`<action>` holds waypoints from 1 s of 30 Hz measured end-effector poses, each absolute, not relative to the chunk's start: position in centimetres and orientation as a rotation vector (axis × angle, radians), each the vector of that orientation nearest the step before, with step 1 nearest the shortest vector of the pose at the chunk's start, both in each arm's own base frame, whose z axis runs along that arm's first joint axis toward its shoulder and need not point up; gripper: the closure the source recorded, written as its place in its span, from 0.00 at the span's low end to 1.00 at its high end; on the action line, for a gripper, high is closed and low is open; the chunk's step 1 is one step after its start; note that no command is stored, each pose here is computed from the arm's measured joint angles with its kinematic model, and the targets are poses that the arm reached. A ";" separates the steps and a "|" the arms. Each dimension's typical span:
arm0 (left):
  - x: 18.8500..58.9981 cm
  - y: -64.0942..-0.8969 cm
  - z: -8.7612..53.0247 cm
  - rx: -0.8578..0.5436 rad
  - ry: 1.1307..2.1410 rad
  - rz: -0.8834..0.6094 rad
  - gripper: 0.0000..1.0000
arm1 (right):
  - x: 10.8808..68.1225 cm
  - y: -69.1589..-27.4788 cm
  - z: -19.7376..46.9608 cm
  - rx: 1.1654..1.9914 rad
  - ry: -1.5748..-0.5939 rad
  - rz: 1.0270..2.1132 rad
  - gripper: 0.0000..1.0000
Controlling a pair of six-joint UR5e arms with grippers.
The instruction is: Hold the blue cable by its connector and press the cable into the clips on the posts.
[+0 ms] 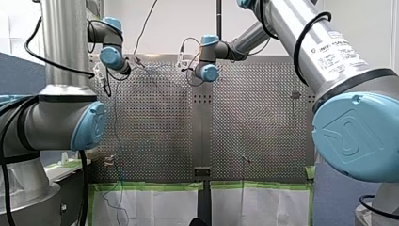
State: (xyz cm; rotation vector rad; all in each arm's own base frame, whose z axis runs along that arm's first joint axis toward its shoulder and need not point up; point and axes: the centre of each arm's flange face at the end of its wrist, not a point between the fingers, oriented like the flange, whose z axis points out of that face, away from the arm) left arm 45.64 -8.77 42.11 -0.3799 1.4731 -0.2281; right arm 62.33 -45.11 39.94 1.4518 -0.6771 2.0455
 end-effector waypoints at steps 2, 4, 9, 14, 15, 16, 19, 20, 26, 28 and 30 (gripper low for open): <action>44.8 -9.6 42.6 -0.360 1.481 -0.222 0.00 | 62.4 -45.1 39.9 1.452 -0.678 2.045 1.00; 44.1 -10.2 43.0 -0.346 1.484 -0.214 0.00 | 62.4 -45.0 39.9 1.452 -0.679 2.045 1.00; 41.8 -11.8 44.5 -0.311 1.492 -0.182 0.00 | 62.4 -45.0 39.9 1.453 -0.683 2.043 1.00; 40.0 -13.2 45.0 -0.279 1.521 -0.142 0.00 | 62.3 -45.0 39.9 1.448 -0.696 2.045 1.00; 39.8 -13.5 45.0 -0.274 1.528 -0.135 0.00 | 62.3 -45.1 39.9 1.447 -0.700 2.045 1.00; 39.5 -13.7 45.0 -0.268 1.535 -0.128 0.00 | 62.3 -45.1 39.9 1.444 -0.705 2.045 1.00; 38.7 -14.5 44.8 -0.249 1.561 -0.104 0.00 | 62.0 -45.4 39.9 1.433 -0.729 2.044 1.00; 38.4 -14.7 44.7 -0.241 1.571 -0.094 0.00 | 61.9 -45.5 39.9 1.427 -0.741 2.045 1.00; 36.8 -16.0 44.0 -0.199 1.630 -0.045 0.00 | 61.6 -45.9 40.0 1.411 -0.774 2.052 1.00; 36.6 -16.4 44.0 -0.186 1.642 -0.031 0.00 | 61.6 -45.9 40.0 1.410 -0.776 2.053 1.00; 36.5 -16.8 44.1 -0.170 1.656 -0.015 0.00 | 61.5 -46.0 39.9 1.409 -0.777 2.052 1.00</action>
